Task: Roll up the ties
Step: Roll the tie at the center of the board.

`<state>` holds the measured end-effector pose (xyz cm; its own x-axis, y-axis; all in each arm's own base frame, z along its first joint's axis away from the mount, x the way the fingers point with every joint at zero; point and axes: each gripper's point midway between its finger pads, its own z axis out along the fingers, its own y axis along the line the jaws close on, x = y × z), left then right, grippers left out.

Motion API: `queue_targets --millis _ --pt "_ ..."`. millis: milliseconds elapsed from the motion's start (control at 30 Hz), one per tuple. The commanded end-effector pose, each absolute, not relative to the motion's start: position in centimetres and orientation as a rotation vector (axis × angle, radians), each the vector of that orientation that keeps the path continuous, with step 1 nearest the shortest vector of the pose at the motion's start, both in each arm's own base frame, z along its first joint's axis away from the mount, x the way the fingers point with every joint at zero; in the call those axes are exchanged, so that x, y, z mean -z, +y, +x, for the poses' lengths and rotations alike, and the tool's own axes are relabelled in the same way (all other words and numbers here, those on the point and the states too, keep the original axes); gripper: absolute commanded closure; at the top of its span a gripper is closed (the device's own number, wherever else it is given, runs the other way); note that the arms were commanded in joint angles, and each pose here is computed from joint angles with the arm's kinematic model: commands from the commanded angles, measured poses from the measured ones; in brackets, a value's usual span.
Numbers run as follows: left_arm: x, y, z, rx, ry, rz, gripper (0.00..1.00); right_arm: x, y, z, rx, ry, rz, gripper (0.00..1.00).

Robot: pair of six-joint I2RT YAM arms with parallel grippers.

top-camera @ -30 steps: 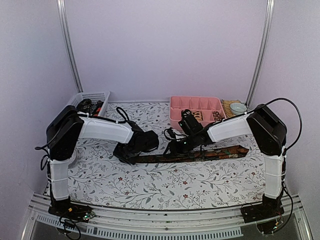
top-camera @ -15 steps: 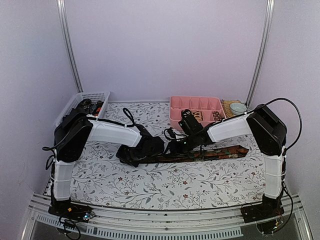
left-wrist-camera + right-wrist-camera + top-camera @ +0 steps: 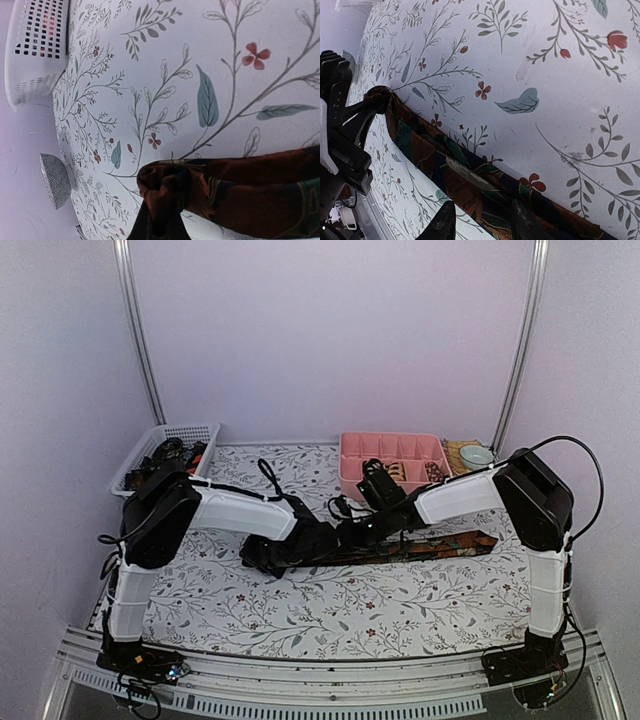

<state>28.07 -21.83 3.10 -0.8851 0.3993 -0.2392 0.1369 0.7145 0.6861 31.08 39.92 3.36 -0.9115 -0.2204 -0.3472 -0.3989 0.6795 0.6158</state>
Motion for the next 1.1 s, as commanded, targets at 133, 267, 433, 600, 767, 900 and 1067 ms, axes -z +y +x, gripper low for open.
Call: queue_targets --millis 133,267,433,600,767,900,1067 --pt "-2.4 -24.2 27.9 -0.953 2.529 0.439 0.99 -2.2 39.2 30.9 -1.027 2.687 -0.482 0.63" --pt "-1.7 -25.0 27.8 -0.928 2.542 0.467 0.98 -2.4 39.2 31.0 -1.028 2.684 -0.482 0.63" --pt "-0.9 -25.6 27.4 -0.889 2.567 0.491 0.96 -2.5 39.1 31.1 -1.029 2.682 -0.478 0.63" --pt "-0.9 -25.6 27.3 -0.889 2.570 0.521 0.91 -2.6 39.2 31.1 -1.032 2.679 -0.484 0.63" --pt "-0.6 -25.9 27.2 -0.833 2.587 0.548 0.79 -2.9 39.2 31.2 -1.032 2.673 -0.481 0.63" --pt "-0.3 -26.1 27.0 -0.820 2.594 0.583 0.77 -3.0 39.1 31.3 -1.032 2.667 -0.480 0.63" --pt "-0.5 -26.7 27.2 -0.764 2.596 0.607 0.76 -3.2 39.2 31.3 -1.034 2.665 -0.479 0.63"
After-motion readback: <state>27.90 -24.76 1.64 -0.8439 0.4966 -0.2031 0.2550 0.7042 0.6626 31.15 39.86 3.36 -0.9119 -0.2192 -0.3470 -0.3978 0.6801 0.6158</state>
